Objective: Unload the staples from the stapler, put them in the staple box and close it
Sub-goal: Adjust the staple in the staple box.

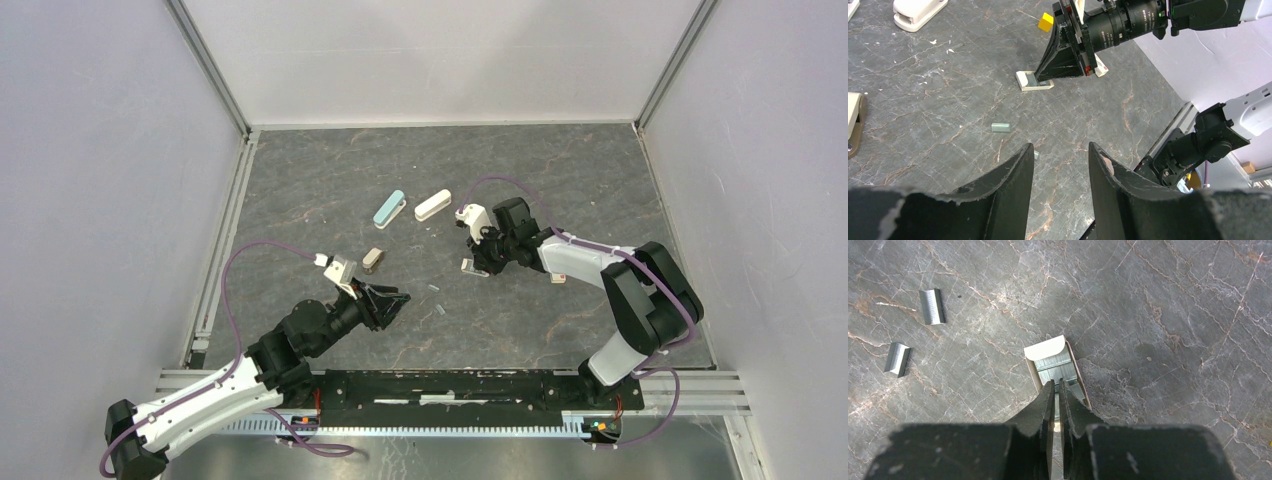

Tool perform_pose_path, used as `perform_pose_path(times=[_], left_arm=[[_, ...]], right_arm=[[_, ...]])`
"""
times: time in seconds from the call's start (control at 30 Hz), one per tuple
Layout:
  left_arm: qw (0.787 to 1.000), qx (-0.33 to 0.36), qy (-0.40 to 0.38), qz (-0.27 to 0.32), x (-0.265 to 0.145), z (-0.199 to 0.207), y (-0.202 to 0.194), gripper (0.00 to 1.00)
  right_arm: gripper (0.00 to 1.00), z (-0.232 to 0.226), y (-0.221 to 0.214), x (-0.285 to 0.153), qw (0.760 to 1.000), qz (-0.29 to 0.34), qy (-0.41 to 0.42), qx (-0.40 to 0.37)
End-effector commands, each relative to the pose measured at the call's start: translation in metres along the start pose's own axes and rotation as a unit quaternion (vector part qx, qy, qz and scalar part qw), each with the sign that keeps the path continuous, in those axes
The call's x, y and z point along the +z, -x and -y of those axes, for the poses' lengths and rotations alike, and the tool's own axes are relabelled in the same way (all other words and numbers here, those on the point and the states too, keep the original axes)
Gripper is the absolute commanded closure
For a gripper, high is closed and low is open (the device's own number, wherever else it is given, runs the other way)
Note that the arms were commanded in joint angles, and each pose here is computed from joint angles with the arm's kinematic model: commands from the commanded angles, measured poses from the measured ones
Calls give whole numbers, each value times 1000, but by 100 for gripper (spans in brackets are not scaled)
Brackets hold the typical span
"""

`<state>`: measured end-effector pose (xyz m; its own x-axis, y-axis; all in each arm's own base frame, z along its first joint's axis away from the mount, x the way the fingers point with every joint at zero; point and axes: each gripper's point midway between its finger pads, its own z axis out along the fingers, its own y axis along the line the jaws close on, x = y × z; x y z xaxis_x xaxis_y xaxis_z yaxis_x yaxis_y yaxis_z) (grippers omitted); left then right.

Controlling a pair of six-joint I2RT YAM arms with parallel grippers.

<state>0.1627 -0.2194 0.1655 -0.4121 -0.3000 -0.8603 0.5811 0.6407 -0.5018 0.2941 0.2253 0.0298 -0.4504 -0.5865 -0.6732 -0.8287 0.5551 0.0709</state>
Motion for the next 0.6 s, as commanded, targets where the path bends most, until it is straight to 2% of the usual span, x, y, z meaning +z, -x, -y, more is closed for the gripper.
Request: perform_pose_path(times=[0.0,0.57], left_arm=[[1000,6,2,9,1,-2,2,49],[1000,6,2,10,0,-1,3,49]], right_arm=[[88,5,2,-5,1000,6,-19,-8],[89,7,6,-12,999,17,-29,-12]])
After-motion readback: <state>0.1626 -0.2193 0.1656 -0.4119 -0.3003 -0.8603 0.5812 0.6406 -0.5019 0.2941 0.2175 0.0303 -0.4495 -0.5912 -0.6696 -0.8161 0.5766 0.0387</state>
